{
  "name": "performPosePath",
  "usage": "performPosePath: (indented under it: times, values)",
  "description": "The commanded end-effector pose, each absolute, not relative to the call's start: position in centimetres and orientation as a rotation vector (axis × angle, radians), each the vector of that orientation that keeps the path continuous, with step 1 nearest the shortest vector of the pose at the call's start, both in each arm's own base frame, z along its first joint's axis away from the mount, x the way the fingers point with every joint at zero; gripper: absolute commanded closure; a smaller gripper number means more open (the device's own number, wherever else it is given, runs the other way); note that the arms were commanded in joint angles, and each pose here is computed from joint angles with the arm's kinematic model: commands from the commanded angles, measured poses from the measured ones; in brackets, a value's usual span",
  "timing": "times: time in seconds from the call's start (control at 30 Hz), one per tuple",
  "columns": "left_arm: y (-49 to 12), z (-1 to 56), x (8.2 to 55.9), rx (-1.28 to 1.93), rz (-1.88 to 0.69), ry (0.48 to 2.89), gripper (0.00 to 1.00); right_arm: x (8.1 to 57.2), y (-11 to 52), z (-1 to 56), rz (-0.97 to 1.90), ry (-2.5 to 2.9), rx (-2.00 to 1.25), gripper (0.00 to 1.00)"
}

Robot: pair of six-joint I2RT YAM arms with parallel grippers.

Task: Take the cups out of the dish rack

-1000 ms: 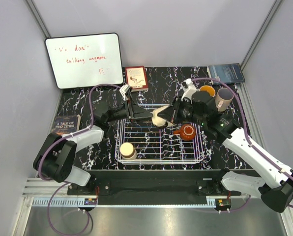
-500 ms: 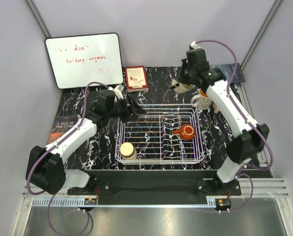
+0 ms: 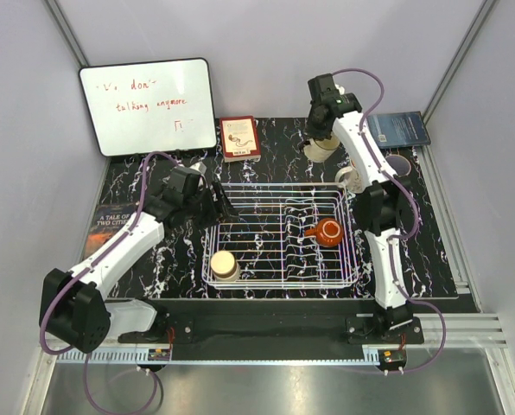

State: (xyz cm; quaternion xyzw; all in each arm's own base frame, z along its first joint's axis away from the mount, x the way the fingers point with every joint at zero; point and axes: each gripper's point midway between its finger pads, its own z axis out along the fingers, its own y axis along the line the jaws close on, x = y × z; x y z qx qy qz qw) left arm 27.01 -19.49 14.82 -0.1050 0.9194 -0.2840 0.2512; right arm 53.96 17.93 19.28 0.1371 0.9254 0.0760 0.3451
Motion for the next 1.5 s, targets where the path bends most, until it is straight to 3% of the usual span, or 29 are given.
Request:
performPosePath:
  times: [0.0, 0.57, 0.9, 1.0, 1.03, 1.17, 1.47]
  values:
    - [-18.9, 16.4, 27.6, -0.253, -0.734, 2.451, 0.30, 53.4, 18.0, 19.3, 0.166, 2.414, 0.372, 1.00]
    - [-19.2, 14.1, 27.9, -0.237, -0.702, 2.536, 0.32, 51.9, 18.7, 9.2, 0.078, 2.607, 0.306, 1.00]
    - [-18.6, 13.4, 27.8, -0.258, -0.648, 2.538, 0.34, 50.4, 18.9, 5.9, 0.104, 2.664, 0.263, 1.00]
    - [-18.5, 13.5, 27.7, -0.248, -0.643, 2.532, 0.34, 50.3, 19.2, 6.5, 0.149, 2.627, 0.262, 0.87]
    - [-18.5, 13.6, 27.6, -0.244, -0.646, 2.530, 0.34, 50.2, 19.2, 6.8, 0.161, 2.617, 0.265, 0.76]
    - [-18.5, 13.8, 27.6, -0.237, -0.651, 2.526, 0.32, 49.7, 19.5, 8.6, 0.212, 2.572, 0.253, 0.51]
    - [-18.0, 15.9, 28.0, -0.197, -0.630, 2.458, 0.30, 48.6, 21.0, 21.0, 0.348, 2.307, 0.174, 0.06]
